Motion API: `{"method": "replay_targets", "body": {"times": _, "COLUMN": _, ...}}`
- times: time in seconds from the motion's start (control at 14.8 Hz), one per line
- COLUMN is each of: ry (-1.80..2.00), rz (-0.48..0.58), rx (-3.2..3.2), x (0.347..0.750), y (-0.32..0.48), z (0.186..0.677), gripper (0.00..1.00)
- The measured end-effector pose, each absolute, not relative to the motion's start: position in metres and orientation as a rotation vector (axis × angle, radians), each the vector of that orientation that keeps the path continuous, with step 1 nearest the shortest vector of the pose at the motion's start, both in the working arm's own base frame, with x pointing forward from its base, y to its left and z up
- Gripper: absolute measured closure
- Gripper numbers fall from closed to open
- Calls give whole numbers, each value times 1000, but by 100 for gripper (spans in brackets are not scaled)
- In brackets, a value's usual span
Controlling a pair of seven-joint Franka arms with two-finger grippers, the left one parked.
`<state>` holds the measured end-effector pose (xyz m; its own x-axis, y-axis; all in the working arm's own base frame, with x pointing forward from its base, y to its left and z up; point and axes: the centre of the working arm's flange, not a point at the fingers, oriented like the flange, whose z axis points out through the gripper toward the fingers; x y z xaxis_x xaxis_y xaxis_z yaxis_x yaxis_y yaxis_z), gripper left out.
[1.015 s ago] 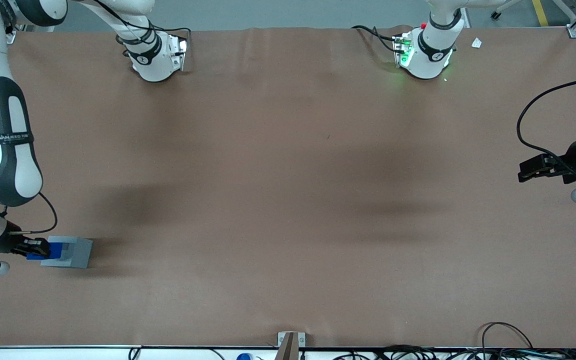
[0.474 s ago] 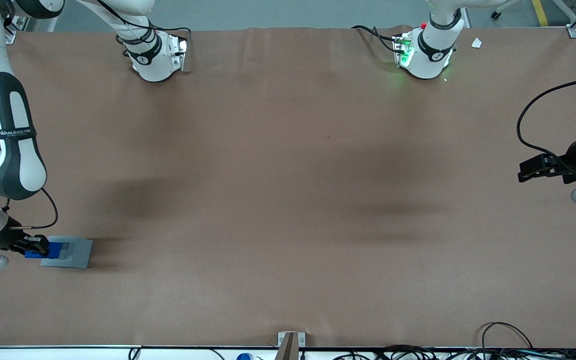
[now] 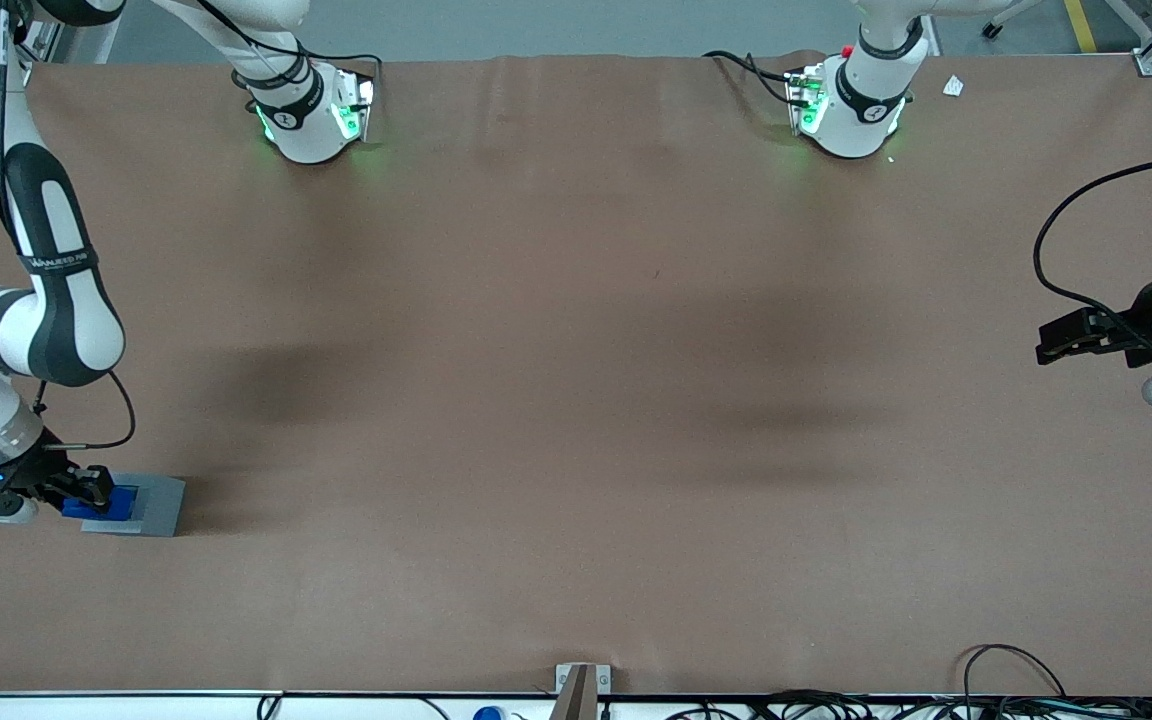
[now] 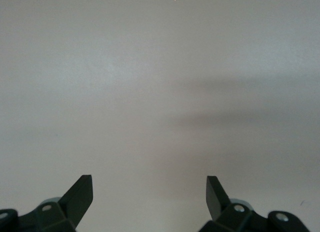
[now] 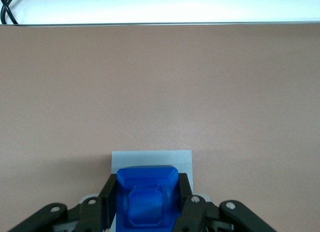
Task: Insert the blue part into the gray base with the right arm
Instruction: 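Press the blue block down into the gray base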
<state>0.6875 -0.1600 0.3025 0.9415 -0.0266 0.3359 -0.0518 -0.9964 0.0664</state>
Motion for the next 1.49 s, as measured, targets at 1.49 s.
{"method": "replay_targets", "body": {"times": 1.49, "ry": -128, "rz": 436, "rx": 3095, "x": 689, "y": -172, "z": 317, "gripper": 49}}
